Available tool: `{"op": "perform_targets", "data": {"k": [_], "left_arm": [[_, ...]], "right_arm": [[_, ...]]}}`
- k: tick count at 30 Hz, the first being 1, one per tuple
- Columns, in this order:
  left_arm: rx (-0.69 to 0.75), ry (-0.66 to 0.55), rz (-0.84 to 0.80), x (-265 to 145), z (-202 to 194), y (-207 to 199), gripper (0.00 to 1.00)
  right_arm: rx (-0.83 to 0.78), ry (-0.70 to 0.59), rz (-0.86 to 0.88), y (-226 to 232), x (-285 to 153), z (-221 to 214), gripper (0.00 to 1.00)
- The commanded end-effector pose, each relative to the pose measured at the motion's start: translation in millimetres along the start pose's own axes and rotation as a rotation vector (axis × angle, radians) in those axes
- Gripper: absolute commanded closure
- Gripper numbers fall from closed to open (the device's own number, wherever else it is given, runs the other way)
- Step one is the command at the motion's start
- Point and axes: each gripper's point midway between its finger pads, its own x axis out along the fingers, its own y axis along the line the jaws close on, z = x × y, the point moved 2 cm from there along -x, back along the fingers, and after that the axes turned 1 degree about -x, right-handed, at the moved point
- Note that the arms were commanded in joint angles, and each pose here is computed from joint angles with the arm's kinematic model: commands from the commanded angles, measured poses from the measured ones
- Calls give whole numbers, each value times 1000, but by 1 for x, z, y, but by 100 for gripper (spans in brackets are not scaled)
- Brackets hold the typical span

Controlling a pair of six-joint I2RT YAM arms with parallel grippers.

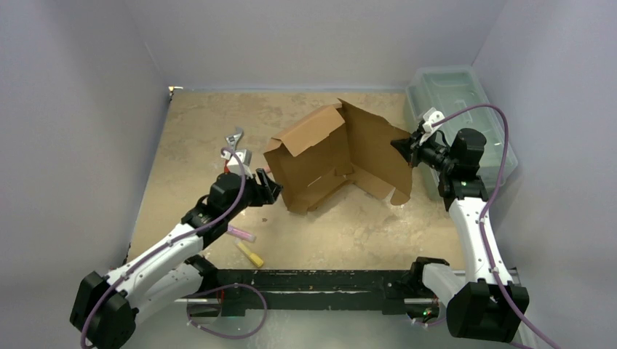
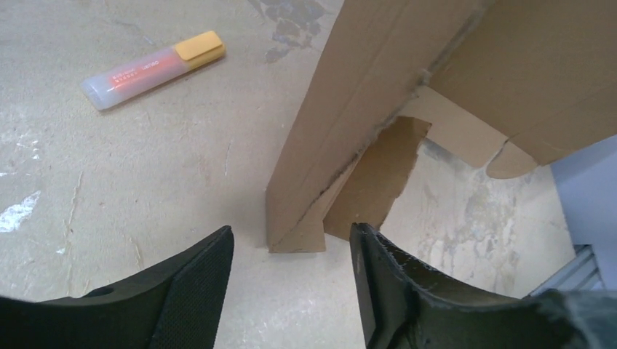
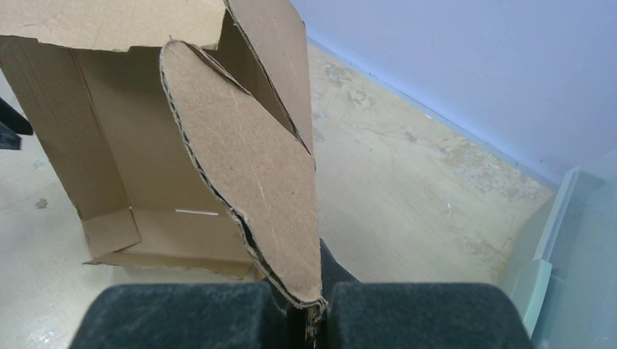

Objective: Fold the paper box

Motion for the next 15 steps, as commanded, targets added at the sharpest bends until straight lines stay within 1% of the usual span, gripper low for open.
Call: {"op": "perform_targets", "data": {"k": [1,3,9,13,15], "left_arm": [[-19,-95,-52,17,32,-22,47],[-15,-98,-17,22,37,-20,61],[-21,-133,11,22,47,-23,71],[-13,-139,45,23,48,-20,90],[-2,-165,91,22,55,-15,100]], "right_arm": [[-23,-25,-11,-2,-3,9,100],[-21,-24,-10,-1,-3,9,100],[-17,-21,-10,0,-3,7,100],[-4,-31,23,6,-3,9,100],[0,-41,52,12,-5,11,100]]}}
